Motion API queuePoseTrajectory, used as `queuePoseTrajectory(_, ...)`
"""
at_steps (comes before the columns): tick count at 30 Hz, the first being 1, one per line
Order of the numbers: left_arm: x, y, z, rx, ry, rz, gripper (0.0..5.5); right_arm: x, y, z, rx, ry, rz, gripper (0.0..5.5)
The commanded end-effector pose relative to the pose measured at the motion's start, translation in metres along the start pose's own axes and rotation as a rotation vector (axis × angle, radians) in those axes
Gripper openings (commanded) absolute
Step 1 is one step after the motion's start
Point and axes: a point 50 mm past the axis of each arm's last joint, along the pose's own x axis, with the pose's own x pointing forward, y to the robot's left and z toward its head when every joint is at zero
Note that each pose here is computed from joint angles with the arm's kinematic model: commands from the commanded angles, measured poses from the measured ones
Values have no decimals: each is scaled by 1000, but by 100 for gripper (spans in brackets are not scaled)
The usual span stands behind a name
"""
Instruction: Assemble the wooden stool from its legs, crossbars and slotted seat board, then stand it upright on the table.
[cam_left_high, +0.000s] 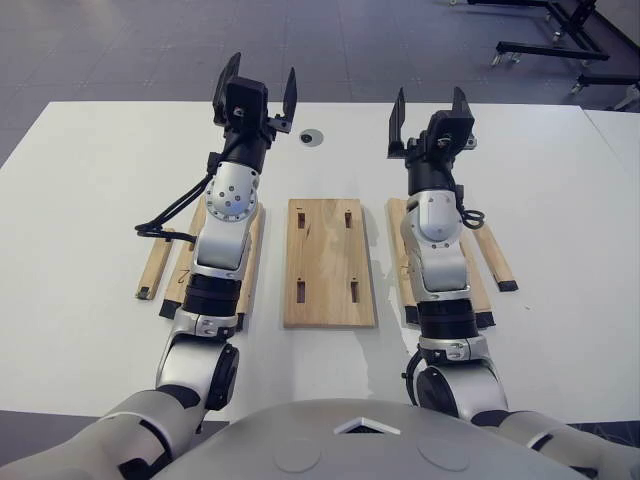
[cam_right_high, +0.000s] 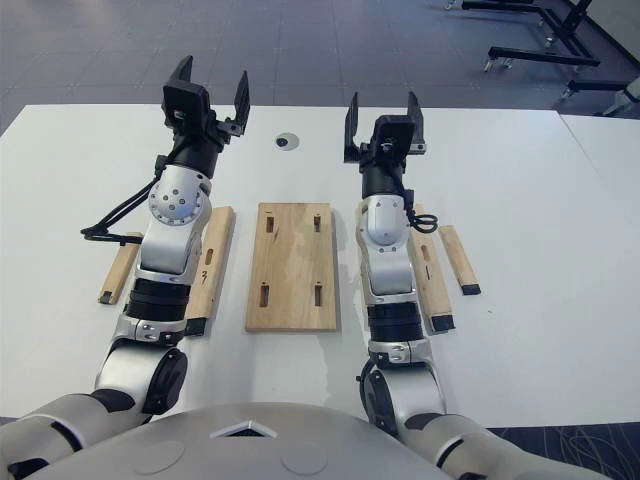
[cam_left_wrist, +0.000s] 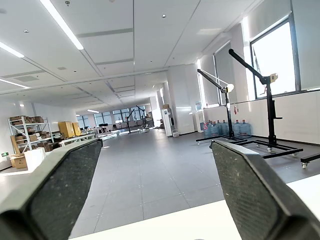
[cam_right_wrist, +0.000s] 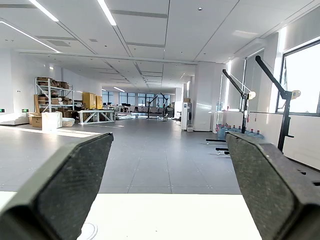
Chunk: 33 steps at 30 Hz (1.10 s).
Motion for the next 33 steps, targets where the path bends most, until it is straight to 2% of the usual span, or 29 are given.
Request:
queuePoseTrajectory(1, 0, 1, 1, 11, -6, -18, 400, 3, 4, 4, -1, -21, 8, 411)
queuePoseTrajectory(16, 0, 0, 1, -3, -5, -42, 400, 5, 7, 4, -1, -27, 14, 411)
queuePoseTrajectory(33, -2, 1, 0, -18, -5, 45, 400, 17, 4, 7, -31, -38, 69, 411)
